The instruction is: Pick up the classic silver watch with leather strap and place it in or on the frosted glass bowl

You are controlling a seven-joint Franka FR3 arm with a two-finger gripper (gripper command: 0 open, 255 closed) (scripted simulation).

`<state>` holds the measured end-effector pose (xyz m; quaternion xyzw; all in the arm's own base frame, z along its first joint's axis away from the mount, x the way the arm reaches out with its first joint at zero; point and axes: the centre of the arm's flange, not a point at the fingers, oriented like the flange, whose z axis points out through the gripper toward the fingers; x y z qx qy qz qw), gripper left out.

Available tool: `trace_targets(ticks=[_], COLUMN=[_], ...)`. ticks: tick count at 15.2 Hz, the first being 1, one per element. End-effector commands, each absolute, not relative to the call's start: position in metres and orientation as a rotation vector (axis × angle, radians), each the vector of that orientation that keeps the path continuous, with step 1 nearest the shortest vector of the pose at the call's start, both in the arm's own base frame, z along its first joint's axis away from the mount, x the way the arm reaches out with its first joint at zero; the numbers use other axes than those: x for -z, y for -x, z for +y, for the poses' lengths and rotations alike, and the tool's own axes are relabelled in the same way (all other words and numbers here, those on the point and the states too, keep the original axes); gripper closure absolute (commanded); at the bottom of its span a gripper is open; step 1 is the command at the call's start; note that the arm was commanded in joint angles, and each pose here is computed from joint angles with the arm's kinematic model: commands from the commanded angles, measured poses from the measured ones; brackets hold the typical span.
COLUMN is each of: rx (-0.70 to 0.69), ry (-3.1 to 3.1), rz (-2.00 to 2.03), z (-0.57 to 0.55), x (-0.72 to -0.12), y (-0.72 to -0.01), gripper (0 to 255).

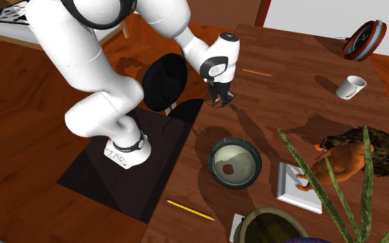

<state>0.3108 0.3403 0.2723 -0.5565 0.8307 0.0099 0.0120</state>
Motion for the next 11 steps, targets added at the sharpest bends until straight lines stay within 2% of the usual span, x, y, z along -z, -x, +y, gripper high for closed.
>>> trace_targets(ticks=[1, 11], rx=[-0.035, -0.036], ry=[1.734, 1.734], rz=[2.592, 2.592], z=[0.340, 0.340], x=[-0.283, -0.335], y=[-0.310, -0.310], gripper=[255, 255])
